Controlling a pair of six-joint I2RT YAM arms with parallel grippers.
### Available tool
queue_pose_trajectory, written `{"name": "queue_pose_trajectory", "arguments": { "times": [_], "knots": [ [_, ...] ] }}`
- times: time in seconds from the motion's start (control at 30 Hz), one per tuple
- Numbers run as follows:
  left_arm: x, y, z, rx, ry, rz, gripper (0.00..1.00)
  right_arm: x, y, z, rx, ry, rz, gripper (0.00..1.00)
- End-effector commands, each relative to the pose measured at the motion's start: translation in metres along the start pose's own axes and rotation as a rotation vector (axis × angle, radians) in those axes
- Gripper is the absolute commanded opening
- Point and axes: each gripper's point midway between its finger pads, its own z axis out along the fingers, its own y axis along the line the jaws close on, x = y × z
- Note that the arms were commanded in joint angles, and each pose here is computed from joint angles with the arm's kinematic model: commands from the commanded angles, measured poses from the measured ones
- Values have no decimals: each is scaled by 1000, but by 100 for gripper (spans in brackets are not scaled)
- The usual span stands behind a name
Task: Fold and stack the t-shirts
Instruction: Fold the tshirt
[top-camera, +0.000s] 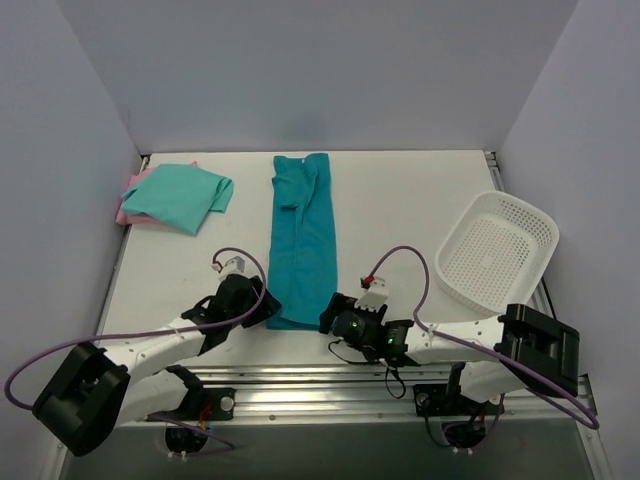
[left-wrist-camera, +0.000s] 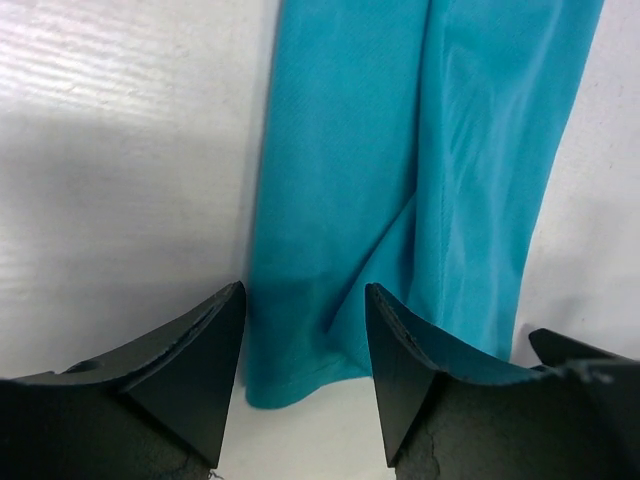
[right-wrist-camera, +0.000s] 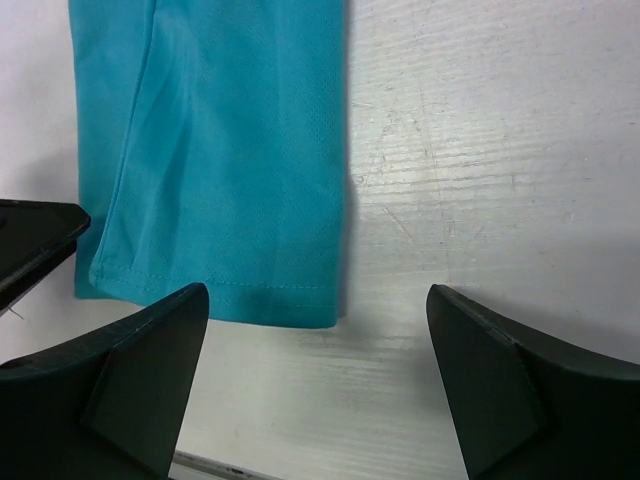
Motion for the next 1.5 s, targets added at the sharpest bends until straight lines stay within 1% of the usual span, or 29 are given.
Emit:
{"name": "queue_pose_trajectory", "arguments": {
  "times": [0.0,0.03,0.07,0.13,0.17,0.23,0.27,0.47,0.53,0.57,0.6,0.63,0.67,0.7,0.77,0.97,1.0,1.03,1.07,1.2,1.4,1.47],
  "knots": [
    [5,-1,11,-3,22,-1,61,-4,-6,9,47,-54,-3,84],
    [8,0,14,-12,32,2,60,-3,-6,12,51,-52,-7,82],
    [7,-2,15,-4,28,1,60,1,-8,16,62,-45,-11,74],
    [7,-2,17,-3,28,1,60,5,-6,20,61,-39,-11,67],
    [7,-2,17,-2,29,1,60,9,-6,24,63,-31,-13,57],
    [7,-3,17,-2,28,7,60,12,-3,26,59,-21,-12,50],
    [6,-3,17,-3,26,6,60,13,-4,28,64,-21,-13,40],
    [2,-1,11,-9,7,12,60,14,-20,36,125,-32,-39,20],
    [1,-1,9,-4,0,10,59,14,-24,36,136,-33,-39,15],
    [1,0,9,-6,-2,9,57,14,-26,37,139,-34,-39,10],
    [0,-2,7,3,-8,7,43,14,-28,36,143,-34,-39,7],
    [1,-1,7,2,-6,7,34,13,-29,36,146,-35,-39,1],
    [1,0,6,1,-5,9,27,13,-30,36,148,-36,-38,0],
    [1,1,5,-1,-5,5,16,13,-31,35,150,-35,-42,0],
    [2,-1,3,5,0,4,11,12,-31,34,148,-36,-43,0],
    [17,-3,-3,32,34,2,10,9,-37,30,156,-45,-43,0],
    [19,-3,-4,30,36,3,9,9,-38,30,160,-44,-43,0],
    [20,-2,-4,27,39,5,4,9,-38,29,160,-43,-44,0],
    [25,5,-5,1,60,10,3,9,-38,28,159,-43,-46,0],
    [30,11,-11,-4,75,10,2,10,-40,21,161,-36,-49,0],
    [15,5,-22,-6,32,26,2,-7,-26,10,143,-62,-41,0],
    [1,-10,-26,10,-1,29,2,-22,-13,8,140,-99,-60,0]
  ]
}}
